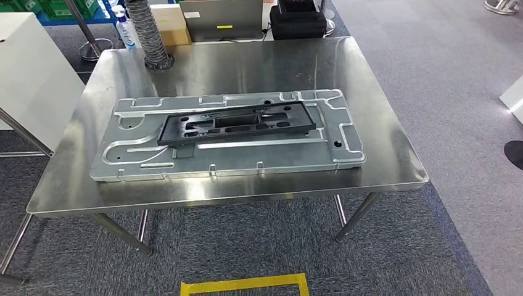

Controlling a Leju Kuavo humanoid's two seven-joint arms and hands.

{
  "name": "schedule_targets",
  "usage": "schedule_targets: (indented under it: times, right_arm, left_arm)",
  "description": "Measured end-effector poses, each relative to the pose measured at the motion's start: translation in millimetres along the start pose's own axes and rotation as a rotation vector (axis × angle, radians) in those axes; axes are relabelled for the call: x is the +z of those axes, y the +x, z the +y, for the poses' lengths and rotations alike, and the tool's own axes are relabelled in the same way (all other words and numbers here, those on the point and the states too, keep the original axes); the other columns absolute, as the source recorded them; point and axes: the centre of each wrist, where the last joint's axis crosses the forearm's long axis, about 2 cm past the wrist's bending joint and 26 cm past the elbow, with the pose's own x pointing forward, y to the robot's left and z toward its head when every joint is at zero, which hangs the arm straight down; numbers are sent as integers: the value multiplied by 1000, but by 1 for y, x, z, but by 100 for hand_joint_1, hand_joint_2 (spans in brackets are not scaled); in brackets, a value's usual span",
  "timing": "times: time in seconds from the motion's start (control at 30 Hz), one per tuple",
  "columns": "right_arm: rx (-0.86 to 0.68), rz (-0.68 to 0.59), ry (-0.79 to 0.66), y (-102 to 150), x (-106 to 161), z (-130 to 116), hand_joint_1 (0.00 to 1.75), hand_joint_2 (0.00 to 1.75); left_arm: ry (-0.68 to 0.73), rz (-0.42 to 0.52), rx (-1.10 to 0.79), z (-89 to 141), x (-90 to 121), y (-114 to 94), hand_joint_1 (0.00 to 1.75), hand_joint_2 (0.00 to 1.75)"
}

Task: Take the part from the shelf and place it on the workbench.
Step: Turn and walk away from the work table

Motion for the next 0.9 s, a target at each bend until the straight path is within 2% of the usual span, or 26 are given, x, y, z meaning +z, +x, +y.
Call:
schedule_targets:
  times: [0.4, 0.73, 0.9]
  right_arm:
    - [48, -7, 343, 21, 24, 58, 0, 0]
    - [137, -175, 406, 50, 36, 81, 0, 0]
    - [186, -153, 455, 57, 43, 92, 0, 0]
  left_arm:
    - [-61, 9, -71, -9, -3, 5, 0, 0]
    - [-72, 10, -117, -7, -4, 7, 0, 0]
    - [-81, 14, -149, -3, -4, 6, 0, 0]
